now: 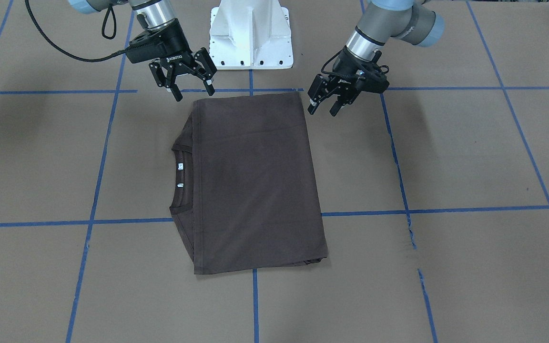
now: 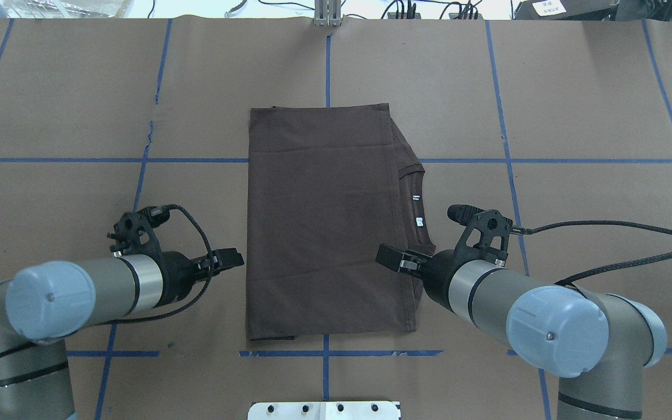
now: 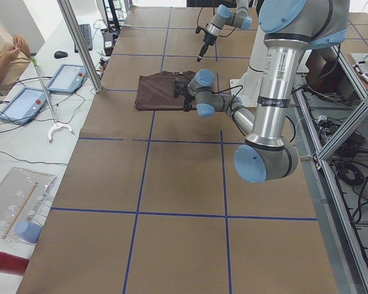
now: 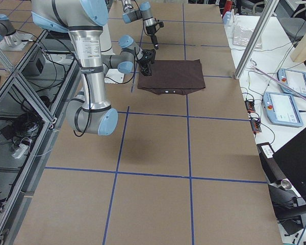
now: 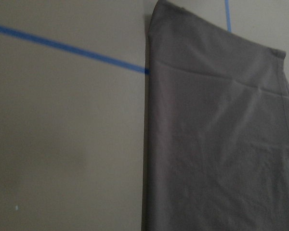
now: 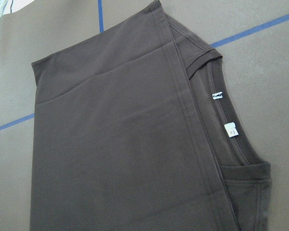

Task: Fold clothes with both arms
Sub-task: 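Move both grippers to the shirt's near edge corners, then lower both grippers onto the shirt's near corners and grasp them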

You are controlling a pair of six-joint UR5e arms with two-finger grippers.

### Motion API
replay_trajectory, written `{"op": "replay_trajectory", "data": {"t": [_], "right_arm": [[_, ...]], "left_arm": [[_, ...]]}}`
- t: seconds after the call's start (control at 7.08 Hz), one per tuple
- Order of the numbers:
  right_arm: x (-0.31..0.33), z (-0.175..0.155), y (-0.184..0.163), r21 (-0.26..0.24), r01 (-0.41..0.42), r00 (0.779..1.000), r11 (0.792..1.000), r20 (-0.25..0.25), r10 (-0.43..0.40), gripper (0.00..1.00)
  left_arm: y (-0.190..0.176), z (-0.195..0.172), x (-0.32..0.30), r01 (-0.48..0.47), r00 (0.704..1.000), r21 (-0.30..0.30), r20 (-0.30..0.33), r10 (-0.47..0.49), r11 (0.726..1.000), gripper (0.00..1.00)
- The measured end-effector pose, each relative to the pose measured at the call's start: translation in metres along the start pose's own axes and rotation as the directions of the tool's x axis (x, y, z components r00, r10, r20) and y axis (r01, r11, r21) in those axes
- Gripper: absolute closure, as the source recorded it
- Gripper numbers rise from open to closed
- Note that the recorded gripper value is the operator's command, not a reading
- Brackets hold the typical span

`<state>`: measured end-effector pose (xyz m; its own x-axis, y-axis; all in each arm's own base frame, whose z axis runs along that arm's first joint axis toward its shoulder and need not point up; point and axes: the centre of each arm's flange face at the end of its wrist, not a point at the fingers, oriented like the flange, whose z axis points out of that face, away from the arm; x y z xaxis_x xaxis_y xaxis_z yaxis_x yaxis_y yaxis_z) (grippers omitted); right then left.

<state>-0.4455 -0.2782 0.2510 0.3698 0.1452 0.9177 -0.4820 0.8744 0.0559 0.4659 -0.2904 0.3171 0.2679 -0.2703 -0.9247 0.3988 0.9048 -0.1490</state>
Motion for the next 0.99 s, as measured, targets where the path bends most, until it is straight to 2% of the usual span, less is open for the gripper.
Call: {"op": "replay_trajectory", "data": {"t": [0.28, 0.57, 0.99], "right_arm": [[0.0, 0.0, -0.002, 0.004, -0.005, 1.0, 1.0, -0.001, 0.005, 0.0], [0.001, 0.001, -0.004, 0.009, -0.01, 1.0, 1.0, -0.004, 0.01, 0.0], [0.002, 0.001, -0.007, 0.014, -0.015, 1.0, 1.0, -0.005, 0.016, 0.0]], "left_arm": [[0.055, 0.015, 0.0, 0.114, 0.993, -0.005, 0.026, -0.114, 0.993, 0.46], [0.085, 0.025, 0.005, 0.137, 0.99, -0.012, 0.034, -0.136, 0.991, 0.46], [0.104, 0.036, 0.003, 0.139, 0.989, -0.028, 0.051, -0.138, 0.99, 0.46]]}}
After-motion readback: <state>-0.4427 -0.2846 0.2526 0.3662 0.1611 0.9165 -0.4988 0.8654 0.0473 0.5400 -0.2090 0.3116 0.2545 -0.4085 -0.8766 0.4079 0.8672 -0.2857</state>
